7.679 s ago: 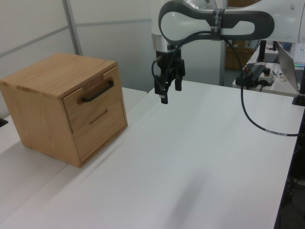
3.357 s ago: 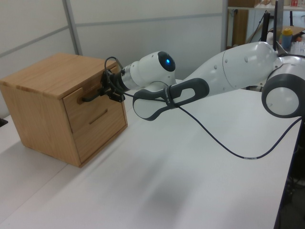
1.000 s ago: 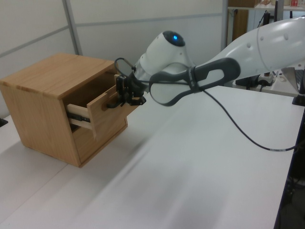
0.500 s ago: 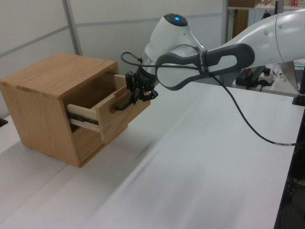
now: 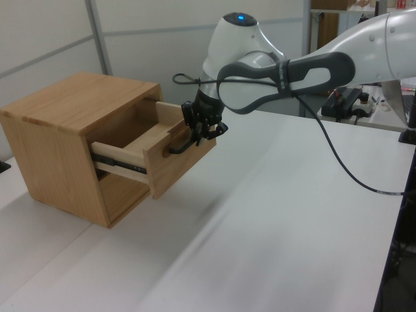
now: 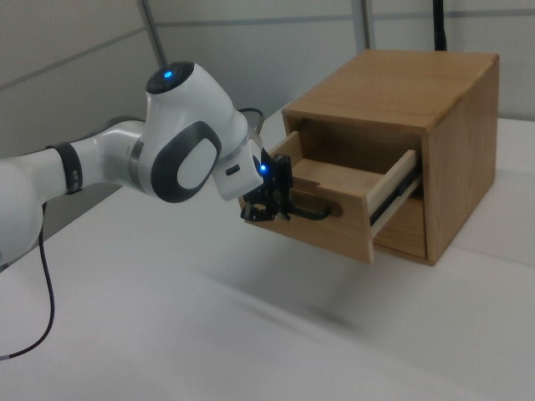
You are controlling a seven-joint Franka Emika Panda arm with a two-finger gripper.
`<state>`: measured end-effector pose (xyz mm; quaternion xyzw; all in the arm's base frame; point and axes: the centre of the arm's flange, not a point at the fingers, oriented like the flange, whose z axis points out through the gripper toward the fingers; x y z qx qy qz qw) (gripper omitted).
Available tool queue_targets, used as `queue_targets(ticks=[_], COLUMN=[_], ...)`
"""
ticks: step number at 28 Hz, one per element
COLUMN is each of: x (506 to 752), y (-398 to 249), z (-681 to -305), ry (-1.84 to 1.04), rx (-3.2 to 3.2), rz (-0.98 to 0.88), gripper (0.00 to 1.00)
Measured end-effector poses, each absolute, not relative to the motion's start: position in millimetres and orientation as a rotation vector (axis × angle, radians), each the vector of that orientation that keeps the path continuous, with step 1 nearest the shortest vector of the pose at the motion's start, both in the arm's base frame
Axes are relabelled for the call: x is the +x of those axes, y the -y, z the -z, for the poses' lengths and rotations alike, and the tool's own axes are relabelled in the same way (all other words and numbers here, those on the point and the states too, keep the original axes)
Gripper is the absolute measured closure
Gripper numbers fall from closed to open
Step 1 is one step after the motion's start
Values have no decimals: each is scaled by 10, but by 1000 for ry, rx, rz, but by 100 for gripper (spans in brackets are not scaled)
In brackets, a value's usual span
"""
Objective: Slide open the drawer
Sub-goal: 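Pull the handle outward, sliding the upper drawer out of the cabinet, then open the gripper and lift it up off the handle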
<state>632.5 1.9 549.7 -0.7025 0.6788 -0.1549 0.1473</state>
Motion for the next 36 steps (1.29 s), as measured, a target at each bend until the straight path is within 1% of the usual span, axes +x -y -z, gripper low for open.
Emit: queue_targets(ticks=[8, 14, 16, 18, 19, 20, 23, 24, 25, 27, 29, 34, 35, 36], x=[6105, 6068, 6067, 6063, 6054, 6048, 6026, 6016, 6009, 5993, 5971, 5901, 5873, 5854], y=[-20, -22, -21, -15, -6, 2, 24, 29, 29, 29, 30, 29, 28, 27], z=[-5587, -5625, -5629, -5638, -5648, -5657, -5699, -5719, -5730, -5749, -5762, -5862, -5908, -5937], ry=[-2033, -2039, -2040, -2044, -2051, -2056, -2074, -2080, -2083, -2092, -2102, -2121, -2124, -2122], rx=[-2102, -2105, -2103, -2104, -2108, -2111, -2120, -2125, -2128, -2136, -2147, -2166, -2173, -2180], rz=[323, 312, 309, 303, 293, 287, 265, 255, 249, 234, 214, 180, 171, 168], gripper=[82, 83, 86, 85, 80, 78, 68, 61, 59, 52, 40, 23, 18, 16])
